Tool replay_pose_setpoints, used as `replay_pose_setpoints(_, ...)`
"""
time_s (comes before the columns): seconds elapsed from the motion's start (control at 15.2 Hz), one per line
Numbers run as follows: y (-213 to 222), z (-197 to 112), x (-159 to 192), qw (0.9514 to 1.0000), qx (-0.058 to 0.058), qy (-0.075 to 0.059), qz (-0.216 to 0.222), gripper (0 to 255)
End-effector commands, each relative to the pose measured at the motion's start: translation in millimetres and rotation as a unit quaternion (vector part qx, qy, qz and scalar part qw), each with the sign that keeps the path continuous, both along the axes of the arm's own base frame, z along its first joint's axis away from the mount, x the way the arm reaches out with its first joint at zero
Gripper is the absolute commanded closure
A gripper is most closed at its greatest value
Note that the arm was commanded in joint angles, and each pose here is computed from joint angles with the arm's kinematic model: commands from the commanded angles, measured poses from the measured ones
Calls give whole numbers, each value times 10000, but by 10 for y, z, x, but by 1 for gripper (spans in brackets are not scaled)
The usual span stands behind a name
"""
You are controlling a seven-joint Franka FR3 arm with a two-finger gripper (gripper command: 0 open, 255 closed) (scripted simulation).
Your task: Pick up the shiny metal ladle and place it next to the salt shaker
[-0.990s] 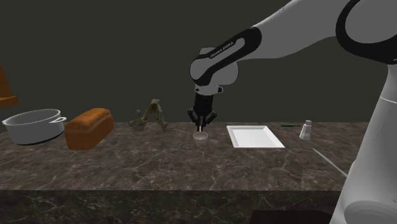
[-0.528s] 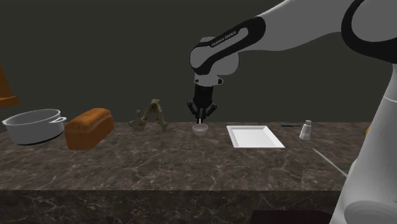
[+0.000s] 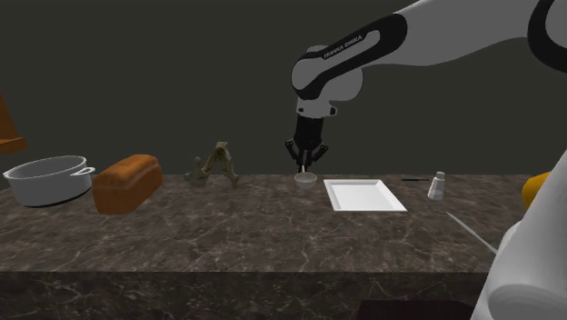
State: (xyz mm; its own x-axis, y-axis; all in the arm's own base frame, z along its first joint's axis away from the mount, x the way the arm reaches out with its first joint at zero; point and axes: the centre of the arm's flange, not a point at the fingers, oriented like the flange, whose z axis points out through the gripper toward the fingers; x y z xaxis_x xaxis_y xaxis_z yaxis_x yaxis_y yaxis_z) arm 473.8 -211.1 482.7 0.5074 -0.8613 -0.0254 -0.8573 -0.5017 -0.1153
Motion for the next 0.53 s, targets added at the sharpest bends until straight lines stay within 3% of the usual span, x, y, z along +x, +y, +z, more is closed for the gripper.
replay_pose_setpoints(0.0,-141,11,-209,10000,1,0,4,255)
replay_pose_setpoints(0.46,-607,12,-1007,10000,1,0,4,255)
